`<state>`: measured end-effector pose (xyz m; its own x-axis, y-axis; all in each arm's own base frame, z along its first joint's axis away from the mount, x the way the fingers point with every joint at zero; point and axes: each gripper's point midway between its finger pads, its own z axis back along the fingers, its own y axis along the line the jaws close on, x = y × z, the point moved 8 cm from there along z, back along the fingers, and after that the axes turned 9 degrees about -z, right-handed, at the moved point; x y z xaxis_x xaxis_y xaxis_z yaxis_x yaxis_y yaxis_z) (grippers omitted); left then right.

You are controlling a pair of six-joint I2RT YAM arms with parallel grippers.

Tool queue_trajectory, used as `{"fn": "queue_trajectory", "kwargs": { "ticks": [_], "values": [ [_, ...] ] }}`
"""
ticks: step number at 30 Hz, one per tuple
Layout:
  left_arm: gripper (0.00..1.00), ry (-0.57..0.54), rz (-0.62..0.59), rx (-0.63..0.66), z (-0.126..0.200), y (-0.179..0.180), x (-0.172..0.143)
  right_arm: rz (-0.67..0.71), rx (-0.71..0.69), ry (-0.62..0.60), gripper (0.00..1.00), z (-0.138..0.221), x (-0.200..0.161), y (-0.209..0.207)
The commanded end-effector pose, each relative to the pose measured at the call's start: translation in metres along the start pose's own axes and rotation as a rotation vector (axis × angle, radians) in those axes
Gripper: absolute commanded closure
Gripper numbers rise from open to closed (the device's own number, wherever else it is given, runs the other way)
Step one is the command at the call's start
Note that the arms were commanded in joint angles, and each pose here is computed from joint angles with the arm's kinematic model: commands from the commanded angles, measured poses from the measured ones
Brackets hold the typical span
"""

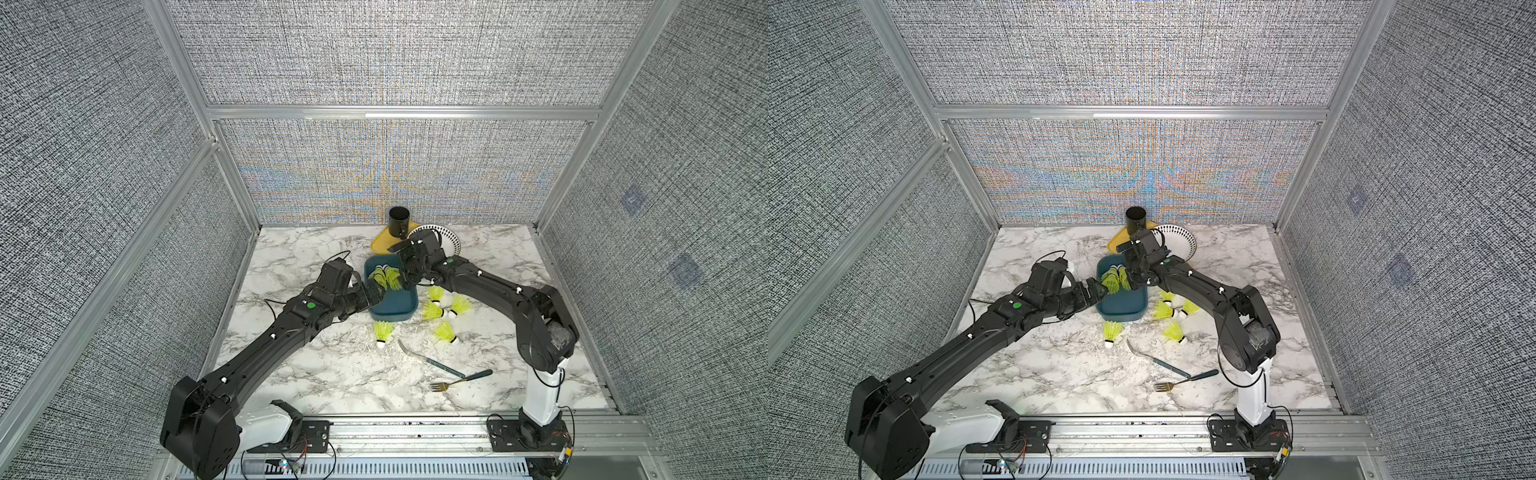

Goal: Put the shuttlecocks into the storage box
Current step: Place the shuttlecock in the storage box.

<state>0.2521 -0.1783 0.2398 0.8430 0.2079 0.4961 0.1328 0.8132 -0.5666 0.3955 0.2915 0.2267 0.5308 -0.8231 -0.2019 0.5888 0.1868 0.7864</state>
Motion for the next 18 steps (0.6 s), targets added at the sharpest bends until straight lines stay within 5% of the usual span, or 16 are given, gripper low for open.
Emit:
{"fn": "queue_trajectory", "kwargs": {
  "ticks": [1, 7, 18],
  "values": [
    [0.0, 0.011, -0.048, -0.018, 0.004, -0.006, 0.003, 0.141, -0.023, -0.029, 0.01, 0.02, 0.001, 0.007],
    [0.0, 0.029, -0.072, -0.04, 0.006, -0.01, 0.004, 0.447, -0.014, -0.036, 0.01, 0.063, 0.008, 0.018],
    [0.0, 0.078, -0.095, -0.148, -0.004, -0.024, 0.004, 0.828, -0.169, 0.261, 0.01, 0.124, 0.021, -0.038]
  ]
}}
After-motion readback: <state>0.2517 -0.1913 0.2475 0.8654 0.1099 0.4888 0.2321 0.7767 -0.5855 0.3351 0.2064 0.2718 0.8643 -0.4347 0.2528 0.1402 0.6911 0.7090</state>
